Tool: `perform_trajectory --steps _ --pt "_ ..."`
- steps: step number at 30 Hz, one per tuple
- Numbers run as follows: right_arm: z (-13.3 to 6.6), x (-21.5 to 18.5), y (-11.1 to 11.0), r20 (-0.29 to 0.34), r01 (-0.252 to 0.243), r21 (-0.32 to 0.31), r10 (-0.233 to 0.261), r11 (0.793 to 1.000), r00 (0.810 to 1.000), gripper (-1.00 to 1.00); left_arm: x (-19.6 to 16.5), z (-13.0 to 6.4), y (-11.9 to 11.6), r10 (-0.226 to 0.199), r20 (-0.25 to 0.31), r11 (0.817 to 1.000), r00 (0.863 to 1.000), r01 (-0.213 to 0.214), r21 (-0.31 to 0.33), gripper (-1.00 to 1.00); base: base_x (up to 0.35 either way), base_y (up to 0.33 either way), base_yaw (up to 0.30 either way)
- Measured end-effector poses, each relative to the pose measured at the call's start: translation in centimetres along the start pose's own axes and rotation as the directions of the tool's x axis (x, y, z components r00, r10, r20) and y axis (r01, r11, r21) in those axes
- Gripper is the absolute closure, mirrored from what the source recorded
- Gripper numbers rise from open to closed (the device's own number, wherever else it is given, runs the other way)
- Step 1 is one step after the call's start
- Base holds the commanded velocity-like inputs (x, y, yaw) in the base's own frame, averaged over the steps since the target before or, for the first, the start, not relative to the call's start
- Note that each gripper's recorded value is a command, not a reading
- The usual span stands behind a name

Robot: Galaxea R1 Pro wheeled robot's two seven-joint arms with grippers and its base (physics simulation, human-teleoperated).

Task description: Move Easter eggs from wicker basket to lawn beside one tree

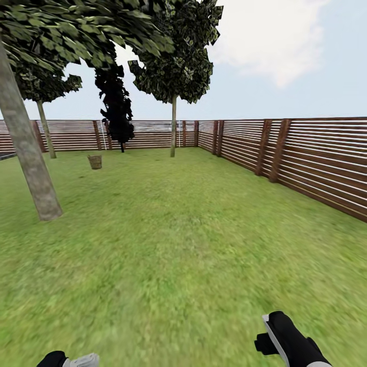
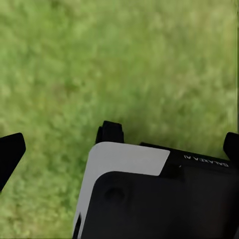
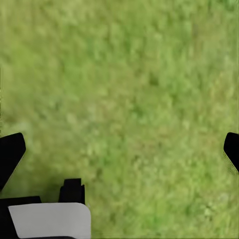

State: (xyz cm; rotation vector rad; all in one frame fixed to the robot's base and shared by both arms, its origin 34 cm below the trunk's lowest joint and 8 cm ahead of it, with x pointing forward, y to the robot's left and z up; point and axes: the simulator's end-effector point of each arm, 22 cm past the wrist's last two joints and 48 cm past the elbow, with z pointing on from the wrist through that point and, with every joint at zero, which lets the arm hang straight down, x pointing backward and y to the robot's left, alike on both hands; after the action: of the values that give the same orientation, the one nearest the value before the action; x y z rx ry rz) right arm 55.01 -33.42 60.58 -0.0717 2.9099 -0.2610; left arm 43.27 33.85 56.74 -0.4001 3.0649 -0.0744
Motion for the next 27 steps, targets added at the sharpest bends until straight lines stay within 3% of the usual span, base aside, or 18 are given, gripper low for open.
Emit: perform_trajectory --steps 8,19,27 --pt "0.0 0.0 0.0 0.000 -0.006 -0.002 0.006 1.000 1.000 -1.00 -0.4 -0.1 -1.6 0.007 0.009 1.000 1.000 -0.007 0.016 -1.00 0.344 0.000 0.000" --pt "0.0 0.0 0.4 -0.001 -0.003 -0.007 0.003 1.000 1.000 -1.00 -0.8 -0.4 1.0 -0.024 0.012 1.000 1.000 0.024 -0.008 -1.00 0.344 0.000 0.000" --pt "0.0 0.1 0.3 -0.002 -0.007 -0.008 0.007 1.000 1.000 -1.00 -1.0 -0.4 0.8 -0.023 0.017 1.000 1.000 0.023 -0.005 -1.00 0.344 0.000 0.000"
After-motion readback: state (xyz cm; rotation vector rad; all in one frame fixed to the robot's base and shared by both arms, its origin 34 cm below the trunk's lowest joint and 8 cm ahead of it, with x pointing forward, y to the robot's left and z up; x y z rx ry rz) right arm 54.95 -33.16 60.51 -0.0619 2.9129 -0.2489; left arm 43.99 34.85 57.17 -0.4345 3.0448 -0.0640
